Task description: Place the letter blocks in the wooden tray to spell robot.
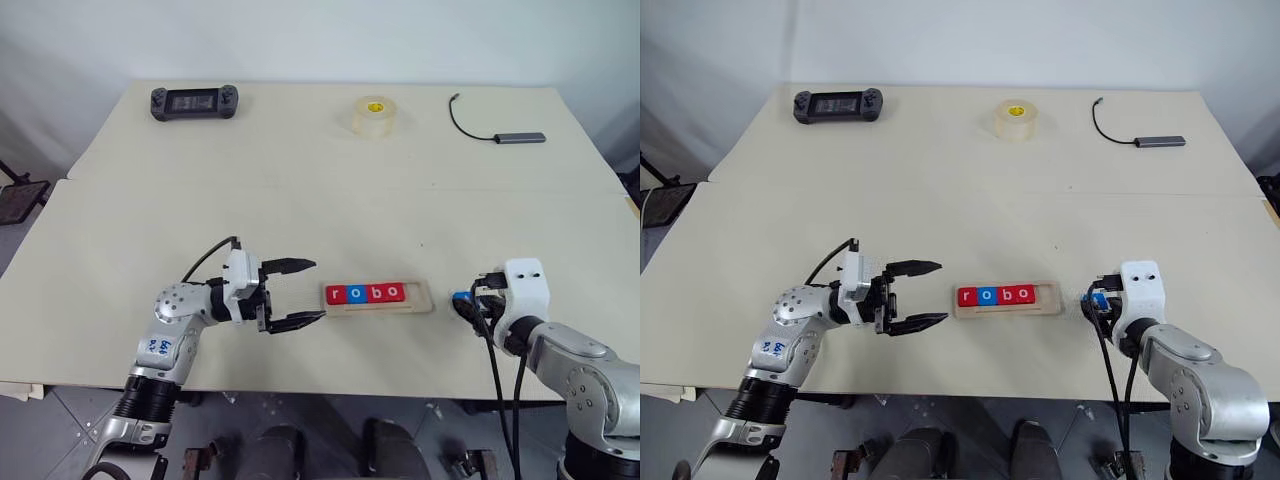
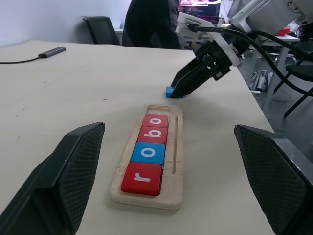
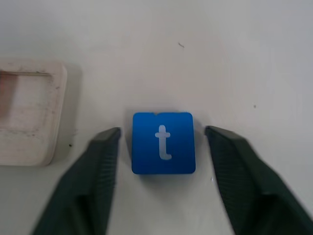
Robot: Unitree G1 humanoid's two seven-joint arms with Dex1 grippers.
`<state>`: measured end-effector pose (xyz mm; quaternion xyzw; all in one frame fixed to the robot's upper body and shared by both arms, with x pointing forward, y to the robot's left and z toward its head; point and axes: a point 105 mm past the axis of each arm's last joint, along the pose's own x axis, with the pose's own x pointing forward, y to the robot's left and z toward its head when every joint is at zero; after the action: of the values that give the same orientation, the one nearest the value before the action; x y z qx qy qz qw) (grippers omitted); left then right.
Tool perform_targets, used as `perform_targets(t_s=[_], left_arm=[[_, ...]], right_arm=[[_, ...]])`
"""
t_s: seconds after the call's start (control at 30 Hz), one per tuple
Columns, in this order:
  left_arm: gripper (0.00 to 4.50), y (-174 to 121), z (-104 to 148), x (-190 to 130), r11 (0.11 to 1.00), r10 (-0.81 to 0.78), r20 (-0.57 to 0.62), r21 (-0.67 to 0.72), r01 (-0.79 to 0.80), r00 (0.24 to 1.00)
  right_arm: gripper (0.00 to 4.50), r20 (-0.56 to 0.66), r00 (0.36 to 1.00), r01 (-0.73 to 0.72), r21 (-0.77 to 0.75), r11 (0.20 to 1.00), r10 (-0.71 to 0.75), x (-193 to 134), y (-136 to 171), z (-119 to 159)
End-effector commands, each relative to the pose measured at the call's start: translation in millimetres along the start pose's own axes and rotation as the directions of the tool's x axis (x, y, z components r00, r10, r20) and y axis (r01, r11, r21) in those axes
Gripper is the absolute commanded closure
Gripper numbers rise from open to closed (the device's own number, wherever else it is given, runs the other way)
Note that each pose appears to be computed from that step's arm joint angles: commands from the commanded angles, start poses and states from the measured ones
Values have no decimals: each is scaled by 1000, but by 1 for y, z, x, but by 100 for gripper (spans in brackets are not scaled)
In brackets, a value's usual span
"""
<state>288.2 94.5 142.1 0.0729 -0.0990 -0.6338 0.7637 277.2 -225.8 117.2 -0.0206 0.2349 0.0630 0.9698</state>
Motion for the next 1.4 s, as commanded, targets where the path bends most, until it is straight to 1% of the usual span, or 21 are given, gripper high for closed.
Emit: perform_targets(t_s=[0.03, 0.07, 0.1, 0.13, 0.17, 0.2, 0.23, 0.27, 0.3, 0.37, 0.5, 0.6, 0.67, 0.73, 0.87, 1.03, 1.13, 1.23, 1.27, 1.37, 1.4], left_arm=[[0, 2, 7, 1, 1000, -9, 14, 29, 9, 1000], [0, 2, 7, 0, 1000, -5, 13, 31, 5, 1000], [0, 2, 8, -1, 999, -2, 12, 33, 1, 1000], [0, 2, 8, -2, 999, 3, 11, 35, -3, 1000], [0, 2, 8, -3, 999, 6, 11, 36, -6, 1000], [0, 2, 8, -3, 999, 7, 10, 37, -7, 1000], [0, 2, 8, -3, 999, 9, 11, 38, -9, 1000], [0, 2, 8, -2, 999, 10, 11, 38, -10, 1000], [0, 2, 9, -2, 999, 10, 11, 40, -10, 1000], [0, 3, 9, -3, 999, 14, 11, 46, -15, 1000], [0, 3, 11, -4, 998, 25, 10, 53, -26, 1000], [0, 1, 11, -5, 998, 32, 9, 56, -32, 999], [0, 1, 12, -6, 998, 39, 8, 58, -40, 999], [0, 0, 12, -7, 997, 44, 7, 59, -45, 999], [0, -1, 12, -9, 997, 55, 4, 60, -56, 998], [0, -3, 13, -11, 997, 55, 4, 59, -55, 998], [0, -7, 14, -11, 998, 34, 11, 51, -34, 999], [0, -8, 15, -11, 998, 22, 19, 55, -24, 1000], [0, -8, 16, -11, 998, 20, 21, 58, -21, 1000], [0, -7, 16, -11, 998, 17, 21, 60, -18, 1000], [0, -7, 16, -11, 998, 17, 20, 61, -18, 1000]], right_arm=[[34, 88, 995, -37, -69, 997, 43, -7, -7, 20], [5, 103, 989, -96, -105, 990, 107, -9, -8, 26], [5, 101, 976, -177, -158, 971, 194, -12, -6, 30], [5, 85, 955, -257, -240, 936, 284, -15, -4, 33], [5, 63, 938, -310, -295, 904, 342, -18, -3, 34], [5, 20, 914, -368, -374, 851, 405, -21, -2, 32], [5, -37, 881, -436, -446, 781, 471, -25, -3, 28], [5, -82, 855, -482, -488, 727, 512, -28, -4, 25], [5, -145, 836, -520, -517, 680, 530, -29, -9, 21], [5, -233, 827, -536, -600, 593, 511, -24, -25, 19], [5, -325, 794, -573, -680, 457, 513, -8, -43, 24], [5, -387, 773, -597, -713, 369, 502, 5, -48, 23], [5, -435, 739, -638, -697, 327, 515, 10, -46, 19], [5, -450, 721, -655, -690, 307, 527, 15, -44, 18], [5, -449, 705, -661, -696, 279, 550, 22, -38, 21], [5, -449, 695, -666, -696, 268, 562, 24, -33, 21], [66, -449, 687, -675, -686, 272, 571, 25, -32, 20], [165, -441, 686, -673, -687, 274, 578, 25, -30, 22], [205, -436, 686, -671, -689, 274, 583, 26, -29, 23], [300, -428, 688, -665, -696, 272, 586, 26, -28, 26], [304, -425, 690, -662, -699, 272, 586, 27, -28, 27]])
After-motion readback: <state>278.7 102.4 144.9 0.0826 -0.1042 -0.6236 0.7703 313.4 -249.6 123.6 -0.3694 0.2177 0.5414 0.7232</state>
